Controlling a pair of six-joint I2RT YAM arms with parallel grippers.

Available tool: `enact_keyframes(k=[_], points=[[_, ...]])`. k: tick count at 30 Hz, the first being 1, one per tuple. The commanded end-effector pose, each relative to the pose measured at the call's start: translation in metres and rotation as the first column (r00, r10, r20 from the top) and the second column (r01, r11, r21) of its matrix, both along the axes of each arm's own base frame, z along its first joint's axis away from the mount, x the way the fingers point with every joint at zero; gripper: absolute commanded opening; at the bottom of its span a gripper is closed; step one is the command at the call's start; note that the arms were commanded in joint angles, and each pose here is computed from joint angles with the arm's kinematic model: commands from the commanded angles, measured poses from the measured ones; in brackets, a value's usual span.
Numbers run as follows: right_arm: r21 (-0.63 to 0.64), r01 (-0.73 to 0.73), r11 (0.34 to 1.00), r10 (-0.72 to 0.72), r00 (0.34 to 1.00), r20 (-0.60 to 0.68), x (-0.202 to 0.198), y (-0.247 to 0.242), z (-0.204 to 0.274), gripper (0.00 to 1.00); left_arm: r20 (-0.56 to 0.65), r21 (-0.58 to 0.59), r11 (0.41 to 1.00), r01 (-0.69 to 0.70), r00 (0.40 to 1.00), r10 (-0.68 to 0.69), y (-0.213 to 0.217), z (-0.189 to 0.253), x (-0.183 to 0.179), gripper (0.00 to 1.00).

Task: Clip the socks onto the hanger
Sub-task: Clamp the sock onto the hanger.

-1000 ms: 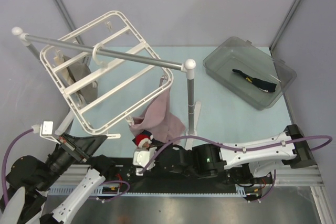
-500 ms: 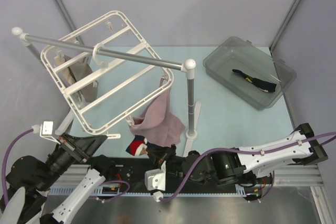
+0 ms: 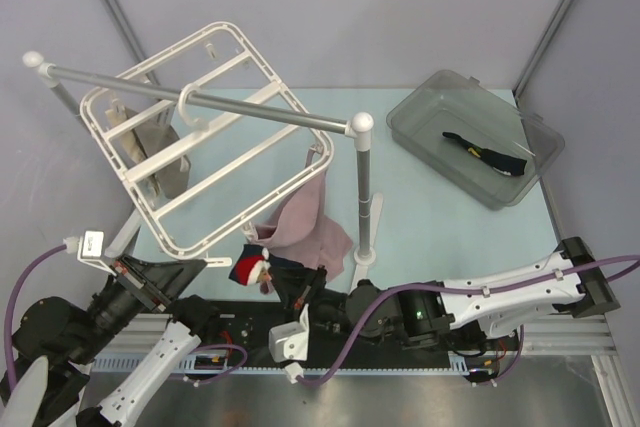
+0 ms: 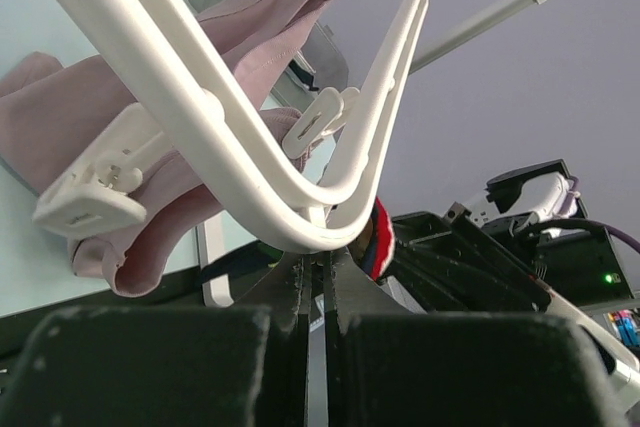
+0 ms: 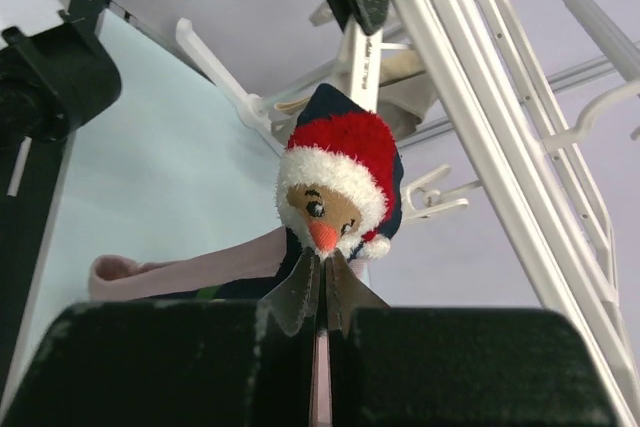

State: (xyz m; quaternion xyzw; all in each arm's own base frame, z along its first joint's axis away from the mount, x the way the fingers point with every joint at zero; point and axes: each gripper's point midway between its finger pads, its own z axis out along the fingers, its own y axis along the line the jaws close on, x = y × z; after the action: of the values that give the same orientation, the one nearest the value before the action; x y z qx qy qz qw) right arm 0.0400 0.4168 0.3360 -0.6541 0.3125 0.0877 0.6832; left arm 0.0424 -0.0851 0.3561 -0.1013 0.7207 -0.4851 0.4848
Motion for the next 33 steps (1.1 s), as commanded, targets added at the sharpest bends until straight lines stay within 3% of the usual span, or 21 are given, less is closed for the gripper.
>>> enact_keyframes(k=[1, 12, 25, 33], points=[[0.097, -0.02, 0.995, 0.016, 0.999, 0.037, 0.008, 0.005, 0.03, 0.0, -0.038, -0.006, 0.998, 0.069, 0.997, -0.069, -0.009, -0.002, -0.008, 0.0], [0.096, -0.041, 0.995, 0.035, 0.997, 0.067, 0.01, 0.015, 0.026, 0.0, -0.046, -0.016, 0.996, 0.086, 0.995, -0.087, -0.012, -0.003, -0.01, 0.0], [0.247, -0.011, 0.969, -0.012, 0.996, 0.092, 0.013, 0.021, 0.05, 0.0, -0.051, -0.019, 0.996, 0.086, 0.995, -0.086, -0.012, -0.004, -0.01, 0.0], [0.218, -0.046, 0.975, 0.033, 0.997, 0.064, 0.004, 0.025, 0.041, 0.0, -0.054, -0.022, 0.996, 0.085, 0.995, -0.086, -0.012, -0.003, -0.01, 0.0]])
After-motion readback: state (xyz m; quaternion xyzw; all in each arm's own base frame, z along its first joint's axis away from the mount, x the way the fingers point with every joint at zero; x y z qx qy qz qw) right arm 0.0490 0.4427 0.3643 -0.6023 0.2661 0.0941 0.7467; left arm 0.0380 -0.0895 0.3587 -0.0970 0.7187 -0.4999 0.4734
